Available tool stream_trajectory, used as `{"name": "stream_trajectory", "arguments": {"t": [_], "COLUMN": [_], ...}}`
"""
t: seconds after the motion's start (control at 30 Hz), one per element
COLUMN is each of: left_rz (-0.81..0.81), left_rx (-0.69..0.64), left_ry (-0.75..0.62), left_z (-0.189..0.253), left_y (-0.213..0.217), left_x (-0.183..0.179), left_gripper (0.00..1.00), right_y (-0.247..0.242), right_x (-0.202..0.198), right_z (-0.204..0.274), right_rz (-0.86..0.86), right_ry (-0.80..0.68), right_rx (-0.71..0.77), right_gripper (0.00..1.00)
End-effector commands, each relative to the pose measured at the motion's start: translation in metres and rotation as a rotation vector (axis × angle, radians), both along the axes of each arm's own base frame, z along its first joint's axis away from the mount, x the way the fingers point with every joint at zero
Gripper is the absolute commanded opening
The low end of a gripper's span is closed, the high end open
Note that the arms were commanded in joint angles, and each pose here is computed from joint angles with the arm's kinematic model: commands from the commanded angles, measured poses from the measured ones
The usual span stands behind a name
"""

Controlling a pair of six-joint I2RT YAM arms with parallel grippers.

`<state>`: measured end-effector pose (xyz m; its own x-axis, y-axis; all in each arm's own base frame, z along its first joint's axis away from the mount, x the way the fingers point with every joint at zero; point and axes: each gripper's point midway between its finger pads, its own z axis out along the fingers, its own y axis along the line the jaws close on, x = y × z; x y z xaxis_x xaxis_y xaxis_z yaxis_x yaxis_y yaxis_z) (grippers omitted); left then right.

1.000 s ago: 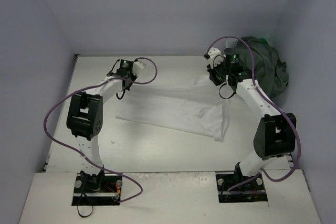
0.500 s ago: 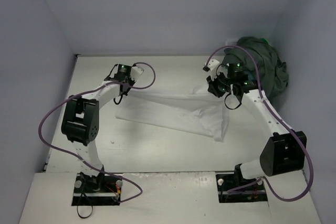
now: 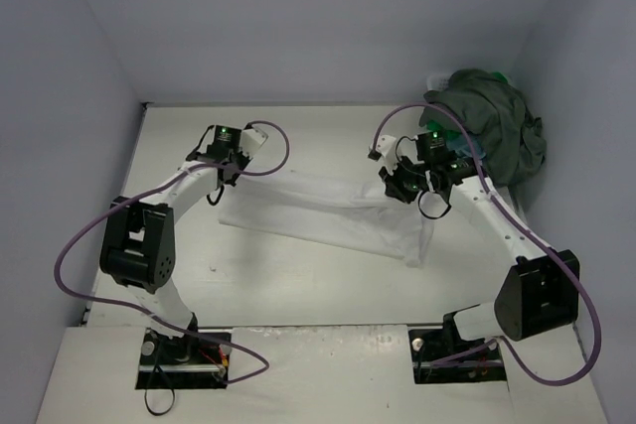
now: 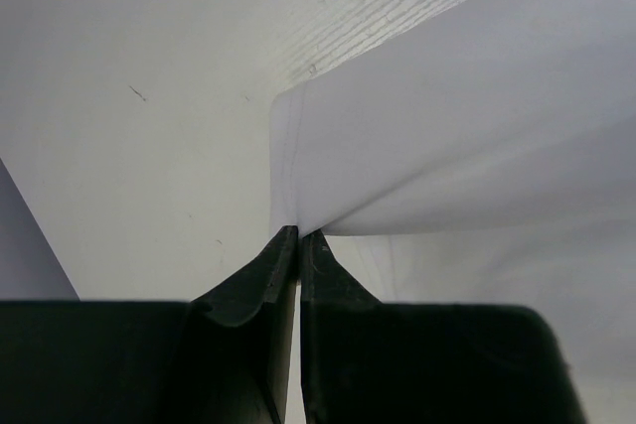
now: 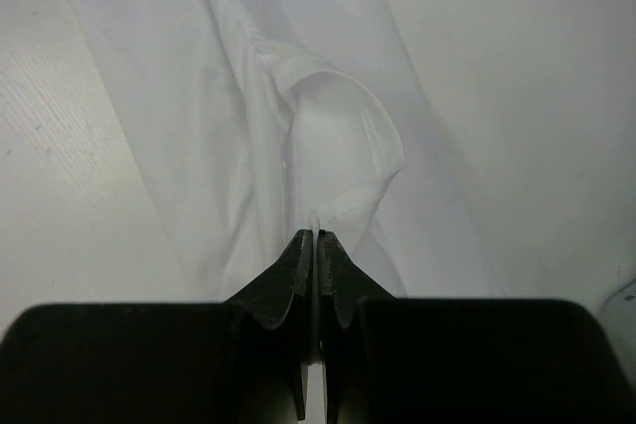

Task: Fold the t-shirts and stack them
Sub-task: Fold the other side of the tshirt into a rectangle

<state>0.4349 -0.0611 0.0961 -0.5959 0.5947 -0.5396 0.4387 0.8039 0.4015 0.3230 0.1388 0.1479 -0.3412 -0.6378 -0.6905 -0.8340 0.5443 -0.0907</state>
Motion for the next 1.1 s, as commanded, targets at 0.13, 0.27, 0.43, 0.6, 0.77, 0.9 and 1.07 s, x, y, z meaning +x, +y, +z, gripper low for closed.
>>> {"name": "stream_trajectory", "arguments": {"t": [0.13, 0.27, 0.43, 0.6, 0.77, 0.9, 1.07], "left_rz": [-0.021, -0.033, -0.039, -0.040, -0.035, -0.036, -0.038], "left_rx": [-0.032, -0.034, -0.028, -0.027, -0.032, -0.041, -0.048], "left_ry": [-0.071, -0.044, -0.016, 0.002, 0.024, 0.047, 0.069], "left_z": [0.037, 0.030, 0.021, 0.018, 0.013, 0.007, 0.000], "left_y": [0.000, 0.001, 0.002, 0.003, 0.002, 0.000, -0.002], "left_x": [-0.009, -0.019, -0.027, -0.033, -0.037, -0.041, -0.045], "left_gripper": [0.00, 0.00, 0.00, 0.00, 0.00, 0.01, 0.01], "right_y": [-0.007, -0.014, -0.021, -0.023, -0.023, -0.025, -0.025], "right_x": [-0.012, -0.015, -0.023, -0.035, -0.045, -0.052, -0.060], "right_z": [0.005, 0.004, -0.002, -0.021, -0.035, -0.047, -0.063], "right_rz": [0.038, 0.040, 0.053, 0.076, 0.100, 0.115, 0.138], "right_ry": [-0.061, -0.077, -0.083, -0.048, -0.014, 0.012, 0.064], "right_rx": [-0.082, -0.117, -0.158, -0.197, -0.214, -0.228, -0.236], "right_gripper": [0.00, 0.00, 0.00, 0.00, 0.00, 0.00, 0.00]}}
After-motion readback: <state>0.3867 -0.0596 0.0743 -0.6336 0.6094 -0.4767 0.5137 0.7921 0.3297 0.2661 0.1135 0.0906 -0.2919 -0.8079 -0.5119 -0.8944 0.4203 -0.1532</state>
